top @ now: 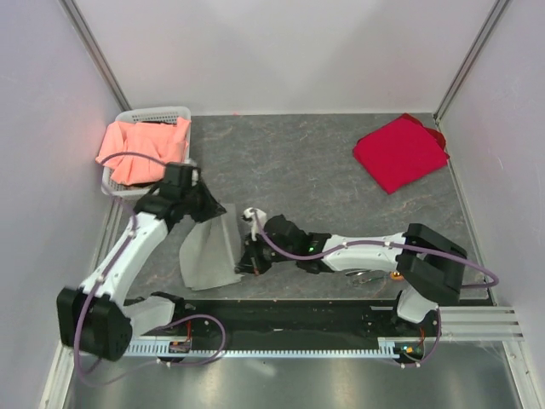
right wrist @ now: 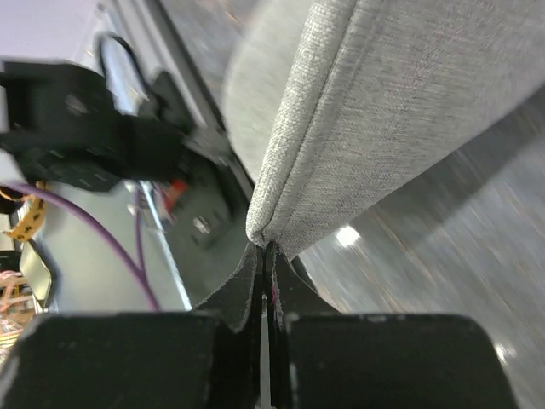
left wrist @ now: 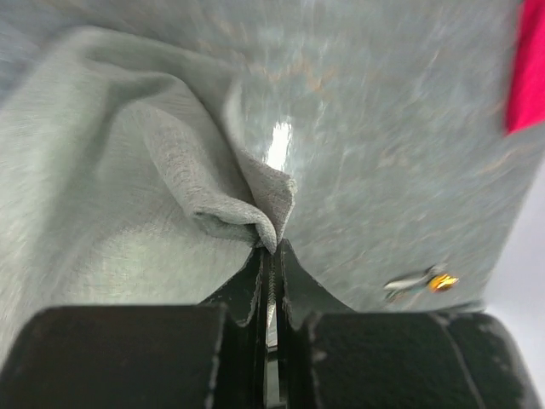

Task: Fold the napkin into a case and place the utensils inside
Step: Turn over the upper triangle folded napkin at the center of the board, then smooth out the upper triangle-folded napkin at the center of the board.

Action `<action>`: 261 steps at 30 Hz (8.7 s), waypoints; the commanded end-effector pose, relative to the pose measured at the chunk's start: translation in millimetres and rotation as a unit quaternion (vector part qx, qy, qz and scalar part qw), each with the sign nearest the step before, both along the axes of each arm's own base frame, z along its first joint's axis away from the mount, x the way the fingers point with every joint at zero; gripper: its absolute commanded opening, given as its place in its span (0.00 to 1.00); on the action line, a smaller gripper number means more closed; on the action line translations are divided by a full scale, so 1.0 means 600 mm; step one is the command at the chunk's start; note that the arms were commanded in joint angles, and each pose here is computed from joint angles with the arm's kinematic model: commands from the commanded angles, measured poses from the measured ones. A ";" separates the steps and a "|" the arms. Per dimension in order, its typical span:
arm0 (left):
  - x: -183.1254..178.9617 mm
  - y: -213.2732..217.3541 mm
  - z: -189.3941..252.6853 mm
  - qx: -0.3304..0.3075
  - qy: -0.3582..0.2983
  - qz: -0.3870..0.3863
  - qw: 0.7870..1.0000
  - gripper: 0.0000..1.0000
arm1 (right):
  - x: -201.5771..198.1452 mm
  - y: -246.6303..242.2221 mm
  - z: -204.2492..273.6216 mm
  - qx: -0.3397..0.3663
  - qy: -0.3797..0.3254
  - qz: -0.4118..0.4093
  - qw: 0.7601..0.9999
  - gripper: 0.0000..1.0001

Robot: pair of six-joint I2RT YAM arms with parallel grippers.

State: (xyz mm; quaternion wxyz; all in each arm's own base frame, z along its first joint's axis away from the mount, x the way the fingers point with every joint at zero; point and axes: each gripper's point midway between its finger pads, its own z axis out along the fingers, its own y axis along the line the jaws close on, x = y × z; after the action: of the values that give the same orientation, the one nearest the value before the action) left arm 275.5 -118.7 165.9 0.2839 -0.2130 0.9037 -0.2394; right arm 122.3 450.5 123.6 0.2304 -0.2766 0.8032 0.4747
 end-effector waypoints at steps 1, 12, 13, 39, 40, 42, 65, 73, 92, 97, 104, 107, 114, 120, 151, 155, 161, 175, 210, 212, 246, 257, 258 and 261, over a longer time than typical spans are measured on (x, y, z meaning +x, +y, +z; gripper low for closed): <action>0.104 -0.097 0.069 -0.018 -0.134 -0.016 0.991 0.03 | -0.066 -0.055 0.023 0.046 0.055 0.073 0.995 0.00; 0.135 -0.246 -0.002 -0.024 -0.095 -0.042 0.994 0.02 | -0.041 -0.186 -0.057 0.001 0.075 0.000 0.997 0.00; 0.135 -0.248 0.010 -0.032 -0.102 -0.042 0.993 0.02 | -0.035 -0.190 -0.054 -0.004 0.069 -0.005 0.998 0.00; 0.030 0.140 0.347 0.010 -0.273 0.100 0.957 0.02 | -0.132 0.148 0.209 0.079 0.013 0.168 0.982 0.00; 0.031 0.149 0.349 0.022 -0.272 0.102 0.957 0.02 | -0.136 0.156 0.201 0.081 0.020 0.174 0.981 0.00; 0.028 0.149 0.353 0.025 -0.271 0.099 0.957 0.02 | -0.144 0.156 0.200 0.095 0.028 0.183 0.978 0.00; 0.159 -0.187 -0.012 0.024 -0.101 -0.031 0.994 0.02 | -0.089 -0.110 -0.078 0.075 0.158 0.090 0.981 0.00; 0.142 -0.240 -0.013 0.014 -0.102 -0.102 0.989 0.36 | -0.066 -0.173 -0.122 0.005 0.177 -0.014 0.984 0.28; -0.097 -0.225 -0.016 -0.019 -0.082 -0.235 0.968 0.58 | 0.204 -0.282 -0.074 -0.124 0.065 -0.191 0.972 0.78; -0.140 -0.245 -0.080 0.019 -0.046 -0.235 0.971 0.58 | 0.274 -0.227 -0.062 -0.105 0.063 -0.172 0.977 0.72; -0.153 -0.256 -0.098 0.020 -0.038 -0.221 0.974 0.50 | 0.324 -0.181 -0.087 -0.095 0.068 -0.162 0.980 0.75; -0.153 -0.252 -0.097 0.024 -0.042 -0.217 0.975 0.45 | 0.338 -0.175 -0.095 -0.094 0.070 -0.169 0.979 0.73; -0.167 -0.260 -0.128 0.059 -0.025 -0.226 0.972 0.57 | 0.348 -0.190 -0.105 -0.103 0.073 -0.186 0.974 0.21; -0.186 -0.287 -0.154 0.166 -0.031 -0.235 0.957 0.67 | 0.329 -0.228 -0.105 -0.099 0.082 -0.201 0.971 0.04; -0.243 -0.276 -0.236 0.323 -0.013 -0.258 0.910 0.29 | 0.330 -0.256 -0.111 -0.058 0.118 -0.211 0.969 0.15; -0.255 -0.273 -0.241 0.329 -0.014 -0.254 0.909 0.06 | 0.330 -0.266 -0.123 -0.073 0.119 -0.218 0.966 0.04; -0.286 -0.284 -0.253 0.328 -0.011 -0.270 0.905 0.02 | 0.334 -0.308 -0.149 -0.143 0.103 -0.249 0.952 0.00; -0.291 -0.321 -0.114 0.201 -0.057 -0.288 0.935 0.43 | 0.322 -0.353 -0.106 -0.185 0.067 -0.277 0.941 0.64; -0.025 -0.209 0.003 0.003 -0.093 -0.169 0.981 0.45 | 0.378 -0.307 -0.140 -0.197 0.047 -0.267 0.942 0.00; 0.006 -0.206 -0.006 -0.006 -0.088 -0.155 0.984 0.45 | 0.375 -0.310 -0.130 -0.195 0.042 -0.269 0.942 0.00; 0.176 -0.088 -0.079 0.090 -0.058 -0.072 0.992 0.33 | 0.376 -0.376 -0.054 -0.289 -0.055 -0.302 0.907 0.70; 0.091 -0.081 -0.149 0.051 -0.004 -0.064 0.997 0.29 | 0.152 -0.239 -0.053 -0.088 0.093 -0.136 0.982 0.31; 0.082 -0.079 -0.158 0.049 0.003 -0.065 0.997 0.29 | 0.145 -0.241 -0.059 -0.086 0.097 -0.134 0.982 0.28; 0.071 -0.092 -0.144 0.023 -0.009 -0.076 0.997 0.29 | 0.115 -0.268 -0.091 -0.108 0.107 -0.125 0.980 0.23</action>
State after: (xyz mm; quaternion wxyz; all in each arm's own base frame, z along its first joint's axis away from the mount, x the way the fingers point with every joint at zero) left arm 317.7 -160.7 63.0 0.2644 -0.1323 0.9356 -0.1928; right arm 209.3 289.7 63.9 0.1810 -0.1414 0.9123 0.3390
